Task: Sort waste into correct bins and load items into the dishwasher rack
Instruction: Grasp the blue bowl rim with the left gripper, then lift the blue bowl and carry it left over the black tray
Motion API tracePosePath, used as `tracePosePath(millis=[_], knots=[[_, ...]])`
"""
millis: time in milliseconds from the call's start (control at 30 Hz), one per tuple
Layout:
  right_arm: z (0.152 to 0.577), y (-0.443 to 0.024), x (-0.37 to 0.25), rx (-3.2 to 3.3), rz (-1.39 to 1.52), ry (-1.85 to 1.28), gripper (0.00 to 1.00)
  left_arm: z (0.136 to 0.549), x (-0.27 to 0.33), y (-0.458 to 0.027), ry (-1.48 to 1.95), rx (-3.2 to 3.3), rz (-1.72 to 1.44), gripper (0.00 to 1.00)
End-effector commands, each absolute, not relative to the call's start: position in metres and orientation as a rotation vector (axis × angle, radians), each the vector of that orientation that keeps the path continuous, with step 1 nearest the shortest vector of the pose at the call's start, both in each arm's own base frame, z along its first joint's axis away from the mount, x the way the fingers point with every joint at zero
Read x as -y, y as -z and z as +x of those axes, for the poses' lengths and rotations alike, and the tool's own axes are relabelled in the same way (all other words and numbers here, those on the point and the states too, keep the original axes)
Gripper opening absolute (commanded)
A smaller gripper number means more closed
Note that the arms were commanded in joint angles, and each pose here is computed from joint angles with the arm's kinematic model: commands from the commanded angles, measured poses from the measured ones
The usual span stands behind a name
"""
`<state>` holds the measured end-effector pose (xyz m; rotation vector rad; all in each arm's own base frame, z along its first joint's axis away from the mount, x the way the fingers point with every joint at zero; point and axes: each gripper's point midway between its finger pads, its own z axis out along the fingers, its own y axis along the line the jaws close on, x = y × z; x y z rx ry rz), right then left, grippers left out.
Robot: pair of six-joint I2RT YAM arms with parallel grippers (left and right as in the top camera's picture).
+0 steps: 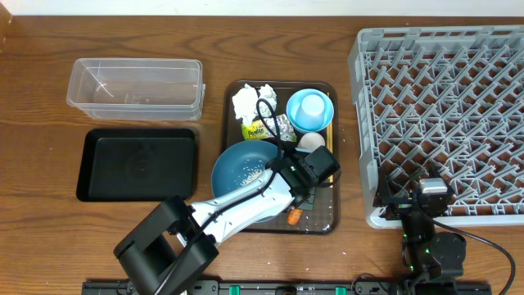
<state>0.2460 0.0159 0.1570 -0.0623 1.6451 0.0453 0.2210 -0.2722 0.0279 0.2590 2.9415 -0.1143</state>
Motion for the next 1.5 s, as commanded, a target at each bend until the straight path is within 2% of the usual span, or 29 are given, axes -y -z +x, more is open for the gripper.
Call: tracePosePath(millis=[0,267,700,1000,1467], knots=[[0.246,-0.156,-0.011,-1.646,-0.053,-0.020,0.99,0.224,0.271,-0.029,0.094,-2.931,0.238,0.09],[0.246,-0.156,-0.011,-1.646,-0.053,-0.020,0.99,0.225,0.273,-0.040,0.132,-2.910,0.218,0.06],[0.246,-0.156,-0.011,-1.646,-0.053,-0.020,0.99,0.228,0.271,-0.105,0.293,-2.784,0.212,0.06],[0.246,-0.156,-0.011,-1.646,-0.053,-0.020,0.99,0.253,0.226,-0.138,0.299,-2.728,0.081,0.06],[0.246,-0.156,-0.011,-1.646,-0.053,-0.020,0.99,0.290,0.173,-0.148,0.260,-2.700,-0.099,0.06]])
